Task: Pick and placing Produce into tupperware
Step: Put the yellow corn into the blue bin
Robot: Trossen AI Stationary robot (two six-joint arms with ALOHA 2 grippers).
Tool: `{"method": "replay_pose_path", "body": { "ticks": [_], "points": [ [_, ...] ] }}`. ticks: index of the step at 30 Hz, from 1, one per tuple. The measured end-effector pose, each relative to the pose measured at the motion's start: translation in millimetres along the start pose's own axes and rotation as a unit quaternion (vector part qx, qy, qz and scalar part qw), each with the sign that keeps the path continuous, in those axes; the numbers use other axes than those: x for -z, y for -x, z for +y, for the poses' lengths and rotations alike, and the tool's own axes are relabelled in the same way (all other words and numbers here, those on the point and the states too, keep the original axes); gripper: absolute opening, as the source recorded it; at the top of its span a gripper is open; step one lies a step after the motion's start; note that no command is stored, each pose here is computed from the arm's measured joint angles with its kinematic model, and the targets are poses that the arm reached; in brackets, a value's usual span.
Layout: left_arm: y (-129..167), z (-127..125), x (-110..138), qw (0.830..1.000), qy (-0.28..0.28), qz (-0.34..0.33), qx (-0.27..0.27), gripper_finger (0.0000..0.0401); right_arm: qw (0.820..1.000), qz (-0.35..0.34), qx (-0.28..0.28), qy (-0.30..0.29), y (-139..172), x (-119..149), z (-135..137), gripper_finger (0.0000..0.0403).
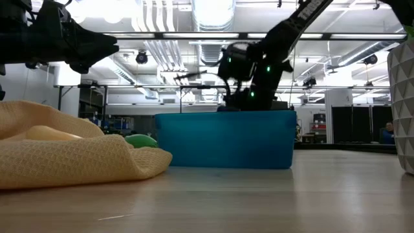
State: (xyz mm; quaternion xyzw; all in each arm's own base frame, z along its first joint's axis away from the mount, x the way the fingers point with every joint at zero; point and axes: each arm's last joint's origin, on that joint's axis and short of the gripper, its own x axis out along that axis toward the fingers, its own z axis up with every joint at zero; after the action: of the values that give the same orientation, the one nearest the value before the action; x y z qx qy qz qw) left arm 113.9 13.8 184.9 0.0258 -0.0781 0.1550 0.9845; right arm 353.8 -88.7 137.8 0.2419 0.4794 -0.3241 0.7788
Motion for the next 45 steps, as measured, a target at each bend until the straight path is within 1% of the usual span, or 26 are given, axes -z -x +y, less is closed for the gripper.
{"method": "replay_pose_path", "body": {
  "ticks": [3,5,10,14,18,23,26,29,35,38,42,45],
  "points": [
    [0,0,0,1.0,0.0,0.0,0.0,0.0183,0.999,-0.016,-0.032,0.006,16,-2,8,0.0029],
    [0,0,0,1.0,0.0,0.0,0.0,0.0183,0.999,-0.029,-0.042,0.014,27,-2,13,0.0029],
    [0,0,0,1.0,-0.011,0.0,-0.002,0.0183,0.995,-0.06,-0.068,0.045,52,-2,21,0.0028],
    [0,0,0,1.0,-0.011,0.0,-0.002,0.0183,0.989,-0.071,-0.108,0.076,71,-1,28,0.0028],
    [0,0,0,1.0,-0.011,0.0,-0.002,0.0183,0.982,-0.073,-0.139,0.101,88,8,39,0.0028],
    [0,0,0,1.0,-0.011,0.0,-0.002,0.0183,0.977,-0.065,-0.154,0.13,100,24,53,0.0028],
    [0,0,0,1.0,-0.011,0.0,-0.002,0.0183,0.975,-0.056,-0.16,0.147,104,33,61,0.0028],
    [0,0,0,1.0,-0.012,0.0,-0.002,0.0183,0.972,-0.034,-0.163,0.164,105,43,65,0.0028],
    [0,0,0,1.0,-0.012,0.001,-0.002,0.0183,0.971,-0.01,-0.155,0.184,102,56,72,0.0028],
    [0,0,0,1.0,-0.012,0.001,-0.002,0.0183,0.971,0.003,-0.146,0.189,96,60,73,0.0028],
    [0,0,0,1.0,-0.012,0.001,-0.002,0.0183,0.972,0.036,-0.12,0.197,85,67,69,0.0028],
    [0,0,0,1.0,-0.012,0.001,-0.002,0.0183,0.972,0.045,-0.111,0.2,82,69,68,0.0028]
  ]
}}
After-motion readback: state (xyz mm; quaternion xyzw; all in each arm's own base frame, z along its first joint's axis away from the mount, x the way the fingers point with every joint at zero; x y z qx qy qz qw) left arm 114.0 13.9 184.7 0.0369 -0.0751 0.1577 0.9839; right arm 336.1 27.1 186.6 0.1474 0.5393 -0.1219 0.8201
